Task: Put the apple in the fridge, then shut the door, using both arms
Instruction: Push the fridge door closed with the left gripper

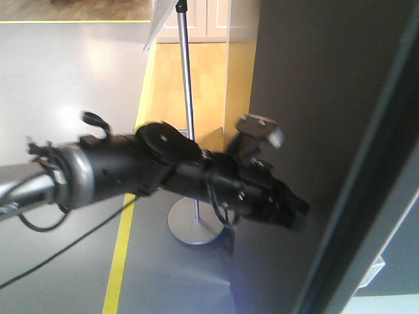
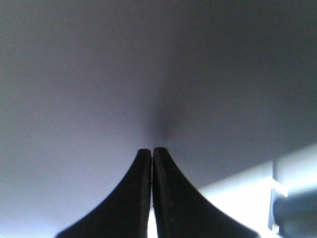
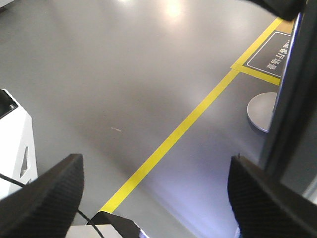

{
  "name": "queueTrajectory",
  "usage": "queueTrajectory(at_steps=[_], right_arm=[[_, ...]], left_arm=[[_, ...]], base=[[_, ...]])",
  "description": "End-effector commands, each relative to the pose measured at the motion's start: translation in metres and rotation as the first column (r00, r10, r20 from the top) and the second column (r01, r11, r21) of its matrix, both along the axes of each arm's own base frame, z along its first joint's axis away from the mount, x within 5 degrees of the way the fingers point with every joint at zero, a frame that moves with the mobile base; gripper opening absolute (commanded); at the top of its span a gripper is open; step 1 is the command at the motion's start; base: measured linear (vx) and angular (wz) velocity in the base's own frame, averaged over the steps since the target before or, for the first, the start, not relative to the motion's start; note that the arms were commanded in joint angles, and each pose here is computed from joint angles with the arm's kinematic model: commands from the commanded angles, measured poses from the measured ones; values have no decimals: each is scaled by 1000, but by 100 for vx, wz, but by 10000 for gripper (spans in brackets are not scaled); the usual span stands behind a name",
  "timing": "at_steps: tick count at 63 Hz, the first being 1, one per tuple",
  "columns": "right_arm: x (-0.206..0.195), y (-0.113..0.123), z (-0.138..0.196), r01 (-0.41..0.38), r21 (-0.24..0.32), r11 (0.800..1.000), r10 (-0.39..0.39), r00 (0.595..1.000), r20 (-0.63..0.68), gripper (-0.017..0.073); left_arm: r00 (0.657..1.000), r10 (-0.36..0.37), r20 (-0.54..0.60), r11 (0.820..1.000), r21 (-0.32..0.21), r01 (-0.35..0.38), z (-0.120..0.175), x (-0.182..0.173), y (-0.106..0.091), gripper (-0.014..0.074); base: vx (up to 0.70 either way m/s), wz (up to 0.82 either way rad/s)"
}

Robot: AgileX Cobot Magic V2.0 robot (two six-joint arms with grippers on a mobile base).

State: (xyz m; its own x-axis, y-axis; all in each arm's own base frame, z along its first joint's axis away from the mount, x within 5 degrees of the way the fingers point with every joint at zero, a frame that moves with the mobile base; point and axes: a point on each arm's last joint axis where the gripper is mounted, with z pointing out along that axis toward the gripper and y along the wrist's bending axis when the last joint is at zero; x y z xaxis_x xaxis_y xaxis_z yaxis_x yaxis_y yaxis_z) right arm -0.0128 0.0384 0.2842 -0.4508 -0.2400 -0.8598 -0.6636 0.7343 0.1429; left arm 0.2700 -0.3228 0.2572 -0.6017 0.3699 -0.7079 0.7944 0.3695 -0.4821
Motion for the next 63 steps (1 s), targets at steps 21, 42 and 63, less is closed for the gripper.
queueTrajectory(at_steps=[21,42,63], right_arm=[[2,2,11,6,45,999,-8,999,41,568],[2,2,10,4,42,999,-5,999,36,568],[2,2,10,2,40,999,-4,999,34,568]], left_arm=[[997,-2,79,997,-82,9,31,-6,-3,-6],[968,82,236,995,39,-94,63,-10,22,-6],[884,287,370,907,191,-375,74,-24,90,-6]], base=[[0,0],[0,0],[0,0]])
